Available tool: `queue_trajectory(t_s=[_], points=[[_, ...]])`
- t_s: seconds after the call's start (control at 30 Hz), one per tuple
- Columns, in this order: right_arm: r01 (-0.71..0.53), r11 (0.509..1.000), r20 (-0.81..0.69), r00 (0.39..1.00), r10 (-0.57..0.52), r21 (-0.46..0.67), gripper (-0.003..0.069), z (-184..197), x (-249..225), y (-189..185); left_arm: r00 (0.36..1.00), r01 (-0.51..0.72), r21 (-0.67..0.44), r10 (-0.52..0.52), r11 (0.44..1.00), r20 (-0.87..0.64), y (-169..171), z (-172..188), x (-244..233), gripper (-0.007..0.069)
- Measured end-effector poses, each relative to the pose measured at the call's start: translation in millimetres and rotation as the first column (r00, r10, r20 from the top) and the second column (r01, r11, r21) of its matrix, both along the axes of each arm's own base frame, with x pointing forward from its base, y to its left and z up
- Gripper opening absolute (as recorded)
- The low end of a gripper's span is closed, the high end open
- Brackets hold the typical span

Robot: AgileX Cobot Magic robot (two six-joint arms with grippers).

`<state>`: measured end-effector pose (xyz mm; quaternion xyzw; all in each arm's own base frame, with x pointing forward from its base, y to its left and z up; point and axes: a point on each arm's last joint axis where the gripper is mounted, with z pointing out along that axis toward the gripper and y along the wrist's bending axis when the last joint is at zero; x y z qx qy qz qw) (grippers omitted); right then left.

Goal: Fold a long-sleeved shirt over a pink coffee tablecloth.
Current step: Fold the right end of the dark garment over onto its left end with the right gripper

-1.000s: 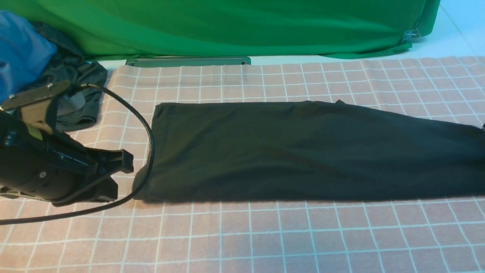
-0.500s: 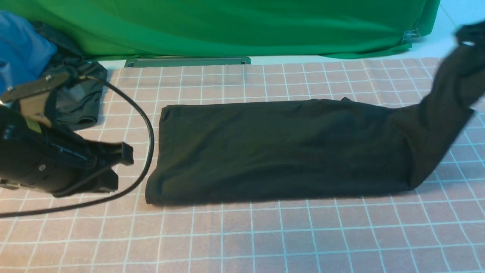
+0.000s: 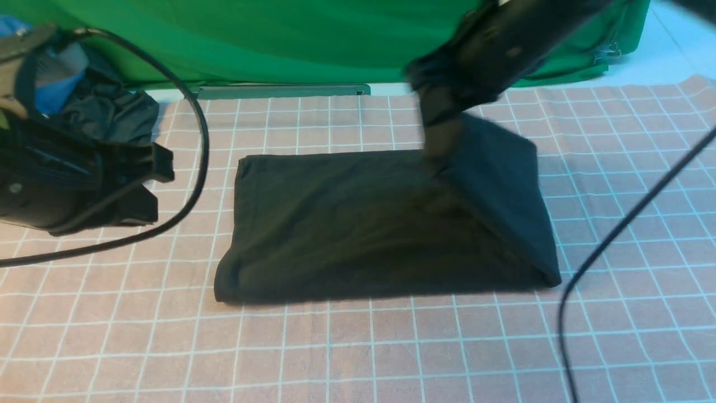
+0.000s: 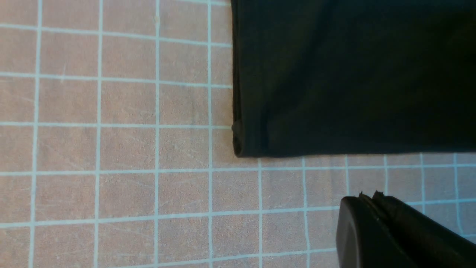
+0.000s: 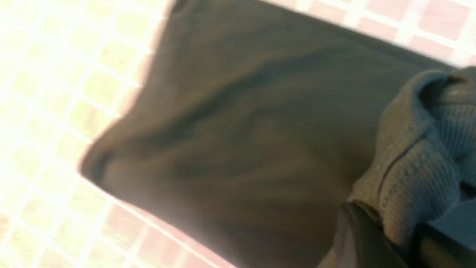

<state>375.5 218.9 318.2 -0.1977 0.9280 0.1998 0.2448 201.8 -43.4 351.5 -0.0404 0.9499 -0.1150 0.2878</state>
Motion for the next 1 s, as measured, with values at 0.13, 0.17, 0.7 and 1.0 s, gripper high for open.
queue_trajectory(t_s=[0.13, 0.17, 0.7, 1.0], points=[[-0.036, 0.998, -0.009, 0.999, 0.037, 0.054, 0.0076, -20, -4, 37, 0.999, 0.000, -0.006, 0.000, 1.000, 0.032, 1, 7, -8, 0.0013], [-0.044, 0.996, -0.007, 0.999, 0.044, 0.072, 0.0076, -24, -5, 46, 0.999, 0.000, -0.007, 0.000, 1.000, 0.039, 2, 8, -10, 0.0013], [-0.046, 0.980, -0.050, 0.997, 0.057, 0.193, 0.0097, -91, -12, 118, 0.999, 0.003, -0.005, -0.002, 1.000, 0.038, 3, 11, -16, 0.0013], [-0.026, 0.967, -0.071, 0.996, 0.046, 0.252, 0.0388, -117, -17, 141, 0.999, 0.002, -0.007, -0.002, 1.000, 0.037, 3, 11, -16, 0.0013]])
